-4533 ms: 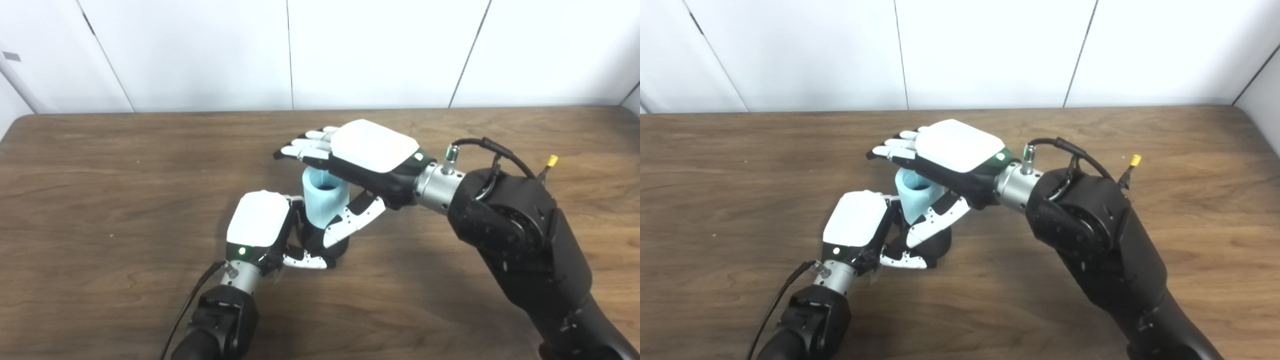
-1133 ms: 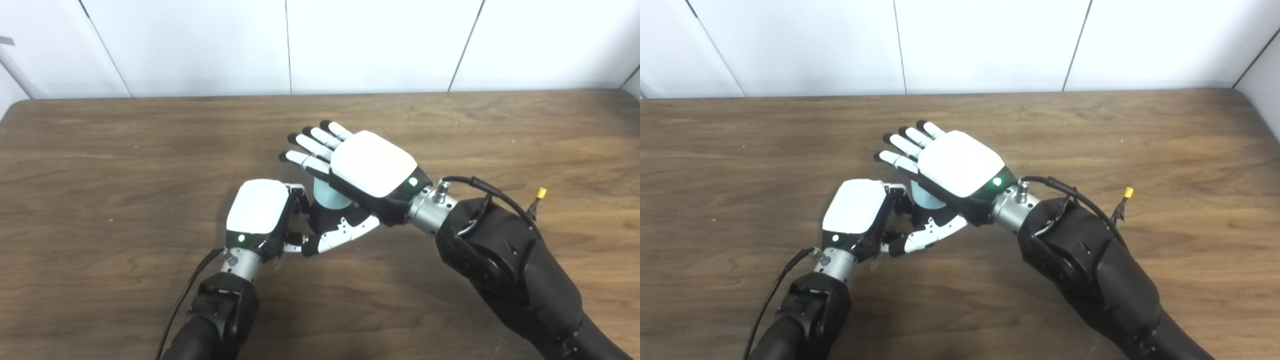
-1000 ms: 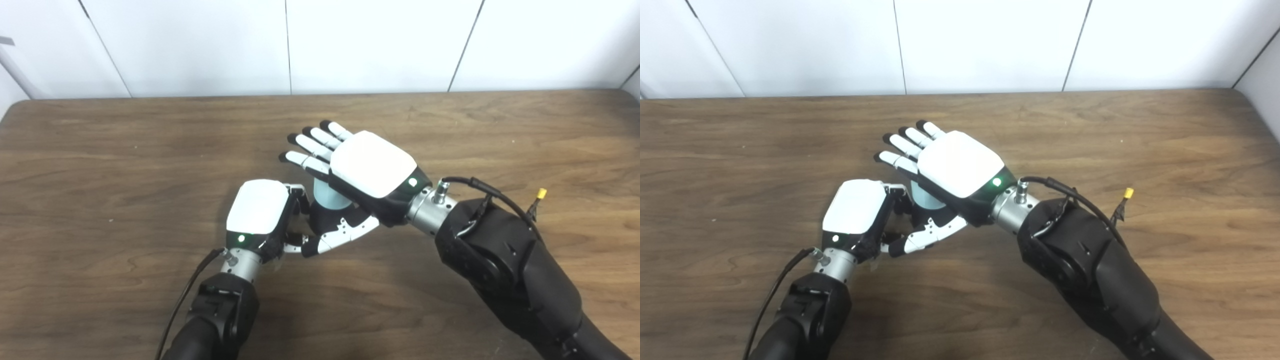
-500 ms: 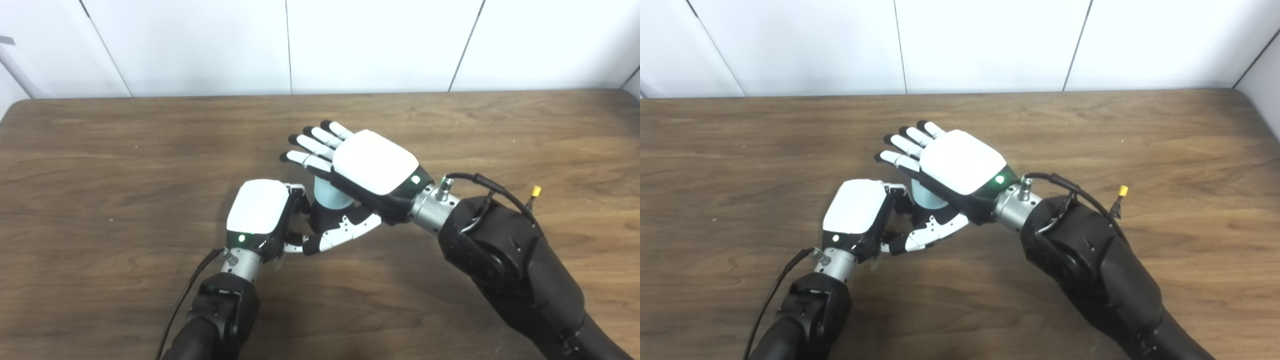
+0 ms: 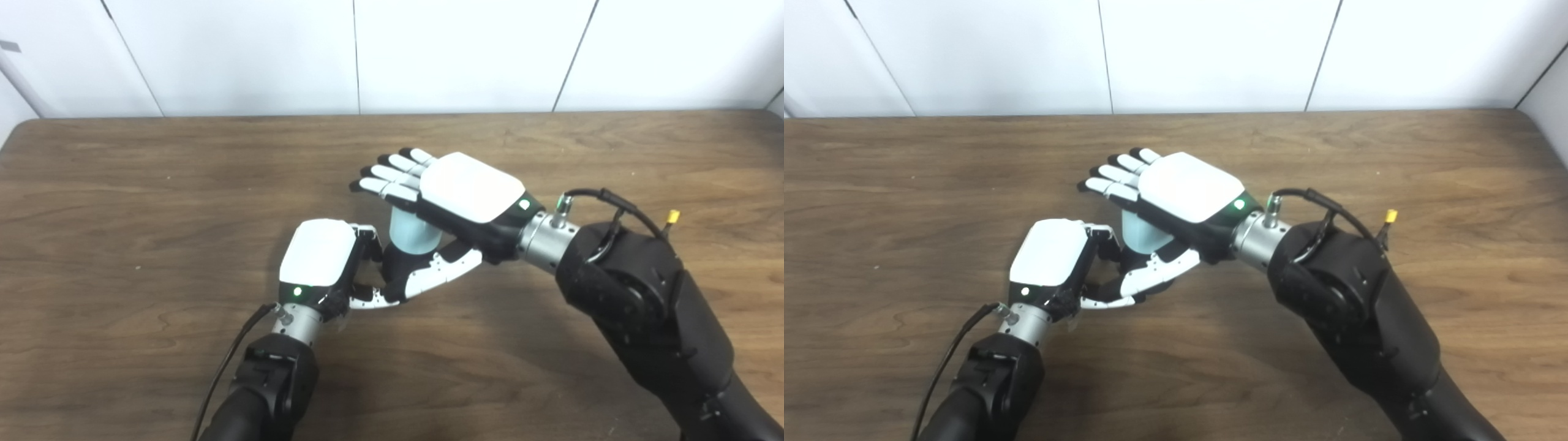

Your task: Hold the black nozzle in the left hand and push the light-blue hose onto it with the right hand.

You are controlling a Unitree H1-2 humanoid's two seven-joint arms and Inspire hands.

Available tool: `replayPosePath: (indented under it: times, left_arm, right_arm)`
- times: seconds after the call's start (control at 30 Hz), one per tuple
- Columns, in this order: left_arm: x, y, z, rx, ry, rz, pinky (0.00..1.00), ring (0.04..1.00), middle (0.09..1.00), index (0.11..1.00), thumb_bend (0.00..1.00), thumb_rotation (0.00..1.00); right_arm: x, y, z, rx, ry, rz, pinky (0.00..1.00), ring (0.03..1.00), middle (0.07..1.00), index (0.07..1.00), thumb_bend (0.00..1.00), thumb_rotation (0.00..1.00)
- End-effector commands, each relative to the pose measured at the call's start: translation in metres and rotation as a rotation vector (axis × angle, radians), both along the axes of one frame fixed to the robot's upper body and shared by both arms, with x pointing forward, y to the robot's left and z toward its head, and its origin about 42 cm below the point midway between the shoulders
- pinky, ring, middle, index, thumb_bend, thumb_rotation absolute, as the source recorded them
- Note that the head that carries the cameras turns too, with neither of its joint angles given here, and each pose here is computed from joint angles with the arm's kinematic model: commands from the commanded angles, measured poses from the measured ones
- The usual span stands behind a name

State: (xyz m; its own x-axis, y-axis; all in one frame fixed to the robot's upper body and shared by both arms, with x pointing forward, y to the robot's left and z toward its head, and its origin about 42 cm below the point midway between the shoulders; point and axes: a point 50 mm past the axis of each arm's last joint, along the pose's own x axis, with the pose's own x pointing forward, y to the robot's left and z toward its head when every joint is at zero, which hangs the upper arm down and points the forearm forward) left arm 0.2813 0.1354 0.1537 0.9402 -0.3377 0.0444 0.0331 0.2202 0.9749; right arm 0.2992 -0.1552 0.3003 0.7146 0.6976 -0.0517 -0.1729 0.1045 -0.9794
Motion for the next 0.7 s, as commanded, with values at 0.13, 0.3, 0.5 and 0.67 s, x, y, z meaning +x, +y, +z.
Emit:
replayPosePath:
  times: [0.13,0.3,0.5,0.67]
  left_arm:
    - [0.000,-0.002,-0.003,0.014,0.035,-0.015,0.70,0.608,0.501,0.482,0.52,0.00]
    - [0.003,0.001,-0.002,0.010,0.018,-0.006,0.68,0.584,0.483,0.486,0.53,0.00]
    - [0.002,0.003,-0.002,0.011,0.016,-0.002,0.68,0.583,0.494,0.483,0.52,0.00]
    - [0.003,0.003,-0.003,0.002,0.014,0.002,0.69,0.581,0.478,0.487,0.53,0.00]
  right_arm:
    - [0.005,-0.011,0.020,0.042,-0.035,-0.020,1.00,1.000,0.971,0.956,0.69,1.00]
    - [0.008,-0.017,0.015,0.127,-0.029,-0.035,0.97,0.985,0.965,0.957,0.67,1.00]
    - [0.013,-0.024,0.007,0.264,0.005,-0.035,0.96,0.986,0.976,0.983,0.64,1.00]
    - [0.019,-0.035,0.006,0.294,0.010,-0.084,0.95,0.989,0.990,0.998,0.64,1.00]
